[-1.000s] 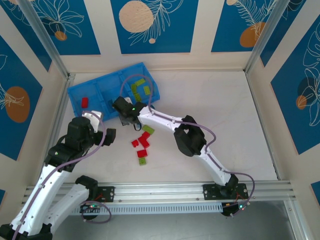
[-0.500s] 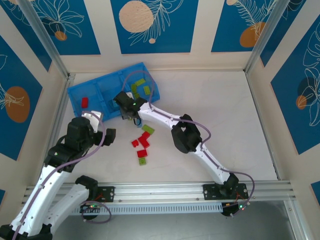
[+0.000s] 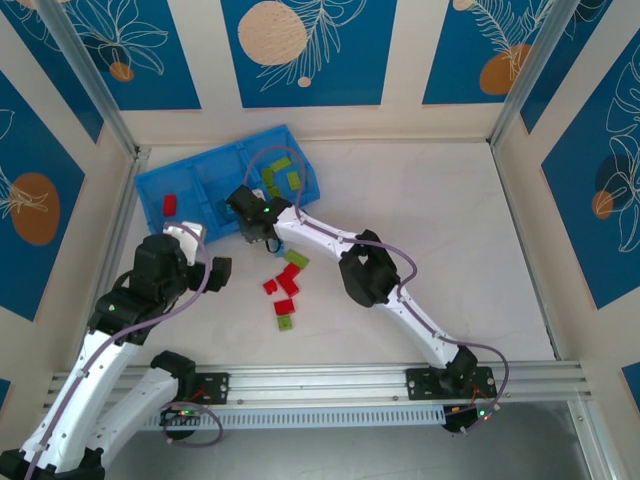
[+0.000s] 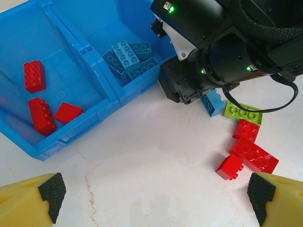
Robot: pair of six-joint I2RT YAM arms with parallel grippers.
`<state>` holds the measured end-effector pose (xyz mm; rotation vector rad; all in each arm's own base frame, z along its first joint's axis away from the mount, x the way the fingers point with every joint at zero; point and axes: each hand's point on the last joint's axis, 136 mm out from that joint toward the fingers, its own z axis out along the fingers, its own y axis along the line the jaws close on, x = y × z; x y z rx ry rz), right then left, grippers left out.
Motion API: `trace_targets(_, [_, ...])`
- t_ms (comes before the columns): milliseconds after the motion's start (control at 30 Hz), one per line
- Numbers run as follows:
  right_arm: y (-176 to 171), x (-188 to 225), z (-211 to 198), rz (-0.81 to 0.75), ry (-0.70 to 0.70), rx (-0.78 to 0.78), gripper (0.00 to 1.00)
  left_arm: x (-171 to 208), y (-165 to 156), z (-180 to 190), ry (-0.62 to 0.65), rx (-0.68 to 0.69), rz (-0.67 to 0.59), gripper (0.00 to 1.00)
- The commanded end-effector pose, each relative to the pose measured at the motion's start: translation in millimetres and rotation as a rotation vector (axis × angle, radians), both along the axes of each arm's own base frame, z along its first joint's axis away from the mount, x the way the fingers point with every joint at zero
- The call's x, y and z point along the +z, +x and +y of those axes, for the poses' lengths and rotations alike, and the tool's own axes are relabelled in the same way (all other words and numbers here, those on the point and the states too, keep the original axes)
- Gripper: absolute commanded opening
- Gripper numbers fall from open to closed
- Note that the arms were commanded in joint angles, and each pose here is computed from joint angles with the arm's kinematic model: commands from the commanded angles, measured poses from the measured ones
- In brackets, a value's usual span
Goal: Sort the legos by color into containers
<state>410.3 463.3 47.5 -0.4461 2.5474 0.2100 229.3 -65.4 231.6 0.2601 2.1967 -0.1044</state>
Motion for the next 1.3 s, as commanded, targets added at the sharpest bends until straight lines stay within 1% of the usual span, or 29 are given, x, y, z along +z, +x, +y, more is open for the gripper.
trace_targets(0, [-7,19,3,0.006,0.023,0.019,0.25,2,1,3,0.010,0.000,-0.019,1.00])
trace_targets(233, [-18,94,-1,-0.116,0.122,0.062,0.23,2,1,3,0.010,-0.002,-0.023,1.00])
trace_targets(333, [-23,125,-12,-0.186,0.140,0.055,0.23,2,1,3,0.010,-0.001,-0.023,1.00])
trace_targets(433, [-21,159,-28,-0.285,0.140,0.028,0.24,2,1,2,0.008,-0.004,-0.022,1.00])
trace_targets(533, [-2,188,-43,-0.392,0.138,0.005,0.24,2,1,2,0.008,-0.003,-0.024,1.00])
trace_targets(600, [22,198,-50,-0.423,0.147,-0.001,0.24,2,1,3,0.010,0.000,-0.022,1.00])
trace_targets(700, [67,193,-55,-0.449,0.150,-0.007,0.24,3,1,3,0.012,0.002,-0.025,1.00])
trace_targets(733, [79,184,-55,-0.431,0.150,-0.002,0.24,3,1,4,0.015,0.006,-0.025,1.00])
trace_targets(767, [92,185,-53,-0.423,0.174,0.004,0.24,2,1,5,0.017,0.007,-0.025,1.00])
trace_targets(800, [103,174,-51,-0.391,0.179,0.011,0.24,2,1,5,0.019,0.010,-0.027,1.00])
trace_targets(867, [121,170,-49,-0.386,0.197,0.015,0.24,2,1,6,0.019,0.012,-0.030,1.00])
trace_targets(933, [131,176,-45,-0.394,0.238,0.031,0.30,2,1,6,0.022,0.012,-0.029,1.00])
trace_targets(1000, [134,184,-45,-0.396,0.267,0.041,0.43,1,2,6,0.023,0.013,-0.029,1.00])
trace_targets(1033, [132,189,-46,-0.400,0.269,0.047,0.48,1,2,6,0.024,0.014,-0.030,1.00])
trace_targets(1067, [128,196,-48,-0.399,0.268,0.052,0.51,0,3,7,0.027,0.017,-0.029,1.00])
trace_targets(1133, [114,210,-52,-0.382,0.265,0.060,0.52,-1,3,8,0.030,0.022,-0.027,1.00])
trace_targets(1267, [68,238,-56,-0.351,0.272,0.115,0.53,-3,5,6,0.026,0.019,-0.017,1.00])
